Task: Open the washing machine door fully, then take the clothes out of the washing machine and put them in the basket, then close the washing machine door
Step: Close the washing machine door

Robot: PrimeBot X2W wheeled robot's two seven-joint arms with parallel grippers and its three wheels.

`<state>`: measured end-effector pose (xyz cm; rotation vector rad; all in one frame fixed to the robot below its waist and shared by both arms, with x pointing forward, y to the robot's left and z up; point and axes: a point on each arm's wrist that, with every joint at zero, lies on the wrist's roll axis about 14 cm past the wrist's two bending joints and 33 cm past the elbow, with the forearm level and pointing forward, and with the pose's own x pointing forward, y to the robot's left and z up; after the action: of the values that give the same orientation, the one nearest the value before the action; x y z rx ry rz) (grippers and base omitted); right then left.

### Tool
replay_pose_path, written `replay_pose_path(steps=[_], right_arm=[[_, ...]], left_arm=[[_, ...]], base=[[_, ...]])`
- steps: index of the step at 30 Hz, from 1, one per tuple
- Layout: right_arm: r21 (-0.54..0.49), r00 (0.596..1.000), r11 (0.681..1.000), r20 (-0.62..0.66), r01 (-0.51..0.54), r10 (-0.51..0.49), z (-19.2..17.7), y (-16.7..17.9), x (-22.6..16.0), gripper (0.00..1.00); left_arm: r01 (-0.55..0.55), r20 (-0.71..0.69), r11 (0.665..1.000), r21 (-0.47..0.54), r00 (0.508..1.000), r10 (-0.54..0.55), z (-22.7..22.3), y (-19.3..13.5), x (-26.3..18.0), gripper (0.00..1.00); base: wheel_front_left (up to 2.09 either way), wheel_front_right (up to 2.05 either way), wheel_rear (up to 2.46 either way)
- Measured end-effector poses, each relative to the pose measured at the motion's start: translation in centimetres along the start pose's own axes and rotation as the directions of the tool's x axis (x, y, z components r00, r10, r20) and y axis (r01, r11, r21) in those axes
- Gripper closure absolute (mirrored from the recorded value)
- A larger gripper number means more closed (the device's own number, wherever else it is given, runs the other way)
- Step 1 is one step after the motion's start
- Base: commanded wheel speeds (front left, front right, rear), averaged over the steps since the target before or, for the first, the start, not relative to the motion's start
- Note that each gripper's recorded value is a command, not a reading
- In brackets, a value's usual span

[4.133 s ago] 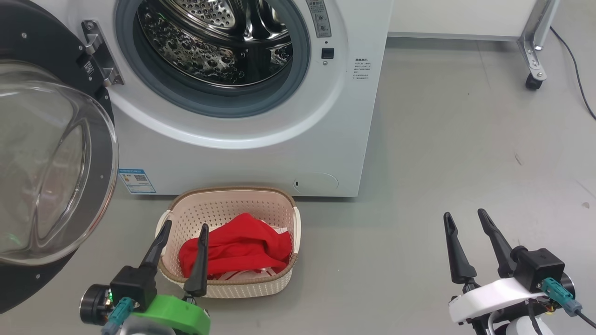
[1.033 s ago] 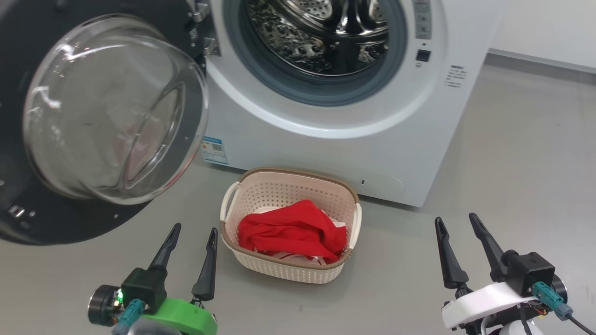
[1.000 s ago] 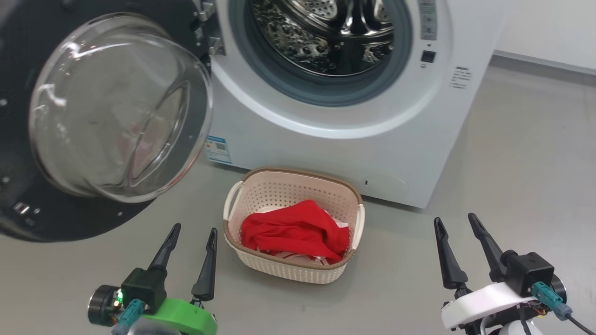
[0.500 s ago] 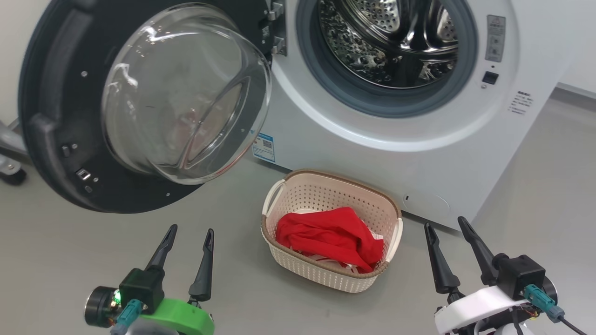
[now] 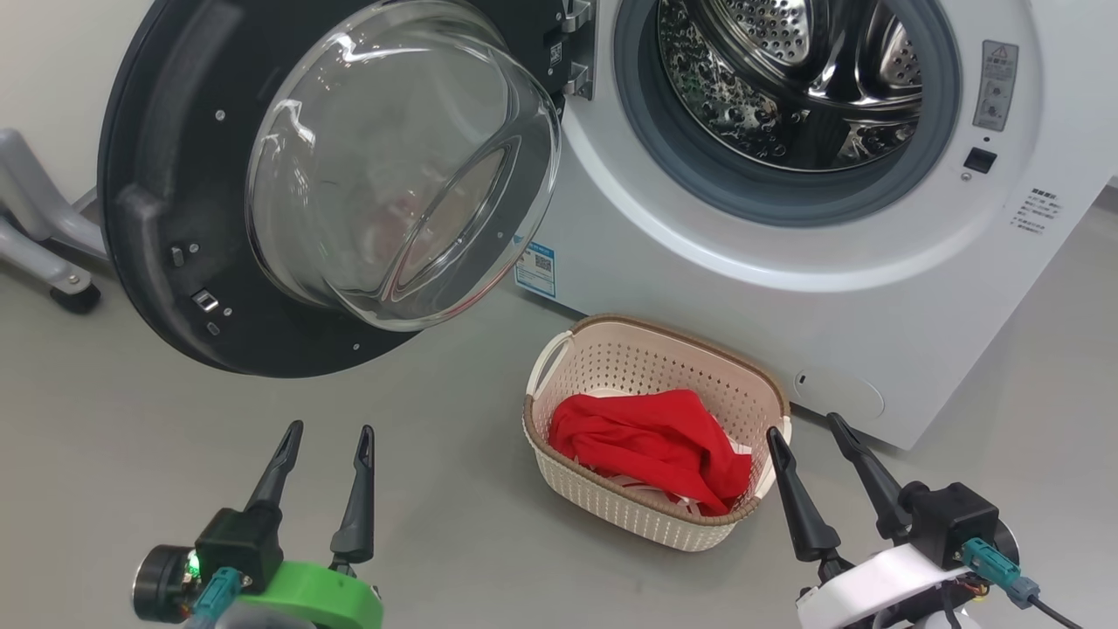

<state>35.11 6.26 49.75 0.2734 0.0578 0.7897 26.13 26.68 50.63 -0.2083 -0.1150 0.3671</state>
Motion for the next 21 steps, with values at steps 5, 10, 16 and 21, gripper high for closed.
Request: replay_pose_path(steps=[5,10,16,21], right_arm=[[0.005,1.000,1.000,0.000,-0.015,0.015,-0.06,0.19,0.58,0.00],[0.005,1.000,1.000,-0.009,-0.028,0.028,-0.35,0.41,0.71,0.00],[0.005,0.999,1.000,-0.010,-0.030,0.030,-0.39,0.38,0.93,0.00],[0.006,1.000,1.000,-0.015,-0.028,0.028,-0.56,0.27,0.95,0.00]], left_arm=[[-0.019,0.003,1.000,0.006,1.000,0.019,0.16,0.53,0.05,0.00],[-0.036,0.006,0.999,0.009,0.999,0.036,0.30,0.92,0.02,0.00],[-0.041,-0.002,0.999,0.009,0.999,0.041,0.04,1.03,-0.22,0.00],[-0.041,-0.003,0.999,0.009,0.999,0.041,0.01,1.01,-0.24,0.00]], base=[[0.00,0.00,0.00],[0.00,0.00,0.00],[0.00,0.00,0.00],[0.00,0.00,0.00]])
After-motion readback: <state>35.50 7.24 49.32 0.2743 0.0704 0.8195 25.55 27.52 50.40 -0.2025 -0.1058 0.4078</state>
